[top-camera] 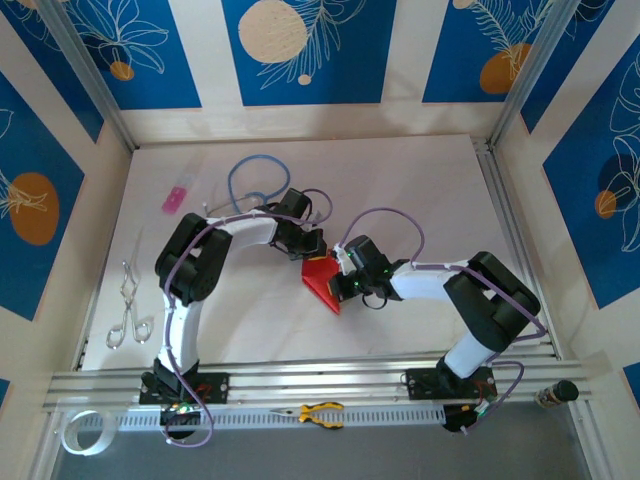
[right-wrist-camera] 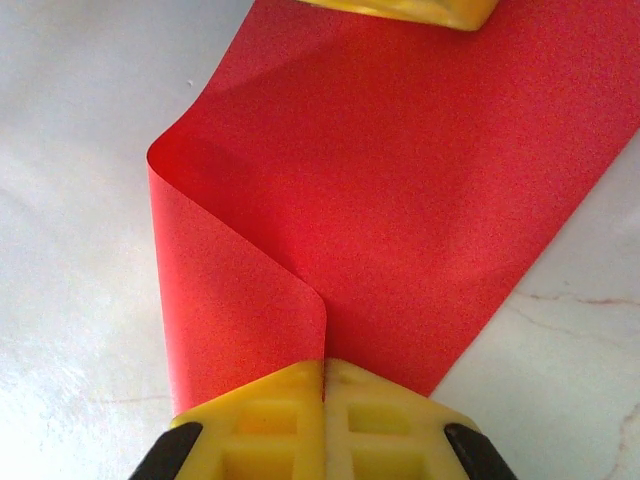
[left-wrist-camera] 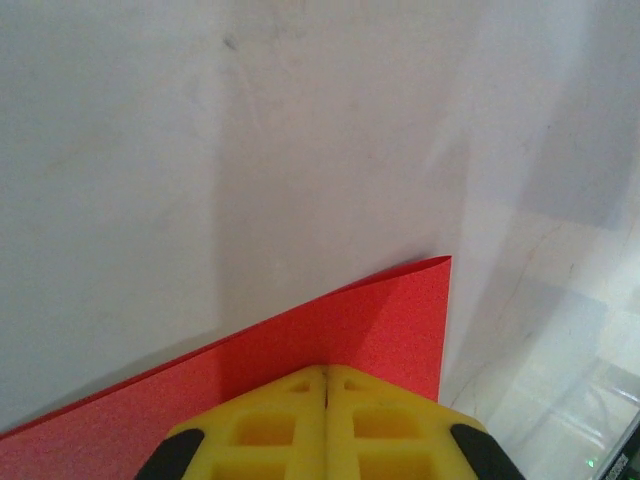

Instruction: Fold a paper plane with a square sheet of paper (pick it up from the middle)

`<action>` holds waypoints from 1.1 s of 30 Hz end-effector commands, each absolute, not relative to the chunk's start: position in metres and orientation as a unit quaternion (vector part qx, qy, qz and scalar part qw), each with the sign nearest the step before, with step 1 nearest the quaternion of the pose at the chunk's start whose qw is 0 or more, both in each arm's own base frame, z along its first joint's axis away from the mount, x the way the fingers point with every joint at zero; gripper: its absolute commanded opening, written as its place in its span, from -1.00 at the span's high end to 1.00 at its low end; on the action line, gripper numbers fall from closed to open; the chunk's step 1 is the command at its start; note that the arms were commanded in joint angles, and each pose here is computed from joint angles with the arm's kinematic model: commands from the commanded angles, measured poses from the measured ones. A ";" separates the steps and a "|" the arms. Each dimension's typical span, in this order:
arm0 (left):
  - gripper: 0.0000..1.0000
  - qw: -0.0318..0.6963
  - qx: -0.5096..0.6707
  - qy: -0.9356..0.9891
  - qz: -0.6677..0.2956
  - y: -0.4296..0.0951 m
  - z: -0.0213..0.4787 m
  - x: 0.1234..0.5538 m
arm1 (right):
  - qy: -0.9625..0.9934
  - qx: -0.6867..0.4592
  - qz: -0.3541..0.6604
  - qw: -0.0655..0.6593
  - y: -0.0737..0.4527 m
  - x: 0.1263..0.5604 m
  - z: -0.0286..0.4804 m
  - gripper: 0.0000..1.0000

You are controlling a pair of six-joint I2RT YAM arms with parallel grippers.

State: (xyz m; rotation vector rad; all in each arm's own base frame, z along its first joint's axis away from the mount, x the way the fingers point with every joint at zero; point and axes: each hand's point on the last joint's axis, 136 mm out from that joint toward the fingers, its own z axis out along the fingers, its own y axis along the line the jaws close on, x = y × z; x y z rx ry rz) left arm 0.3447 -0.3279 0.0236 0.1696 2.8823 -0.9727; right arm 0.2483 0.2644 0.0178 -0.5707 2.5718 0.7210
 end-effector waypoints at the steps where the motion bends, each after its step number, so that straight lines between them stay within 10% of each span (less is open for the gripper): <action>1: 0.64 0.085 0.047 0.952 -0.291 -0.319 0.045 0.353 | 0.928 -0.204 0.246 0.194 0.259 0.244 0.008 0.97; 10: 0.35 0.135 -0.016 0.948 -0.287 -0.292 0.078 0.356 | 0.927 -0.198 0.249 0.199 0.259 0.249 0.010 0.97; 21: 0.99 0.094 -0.056 0.914 -0.392 -0.301 0.089 0.296 | 0.926 -0.194 0.253 0.205 0.259 0.252 0.015 0.97; 33: 1.00 0.075 -0.087 0.891 -0.440 -0.329 0.062 0.258 | 0.927 -0.192 0.251 0.204 0.258 0.252 0.016 0.97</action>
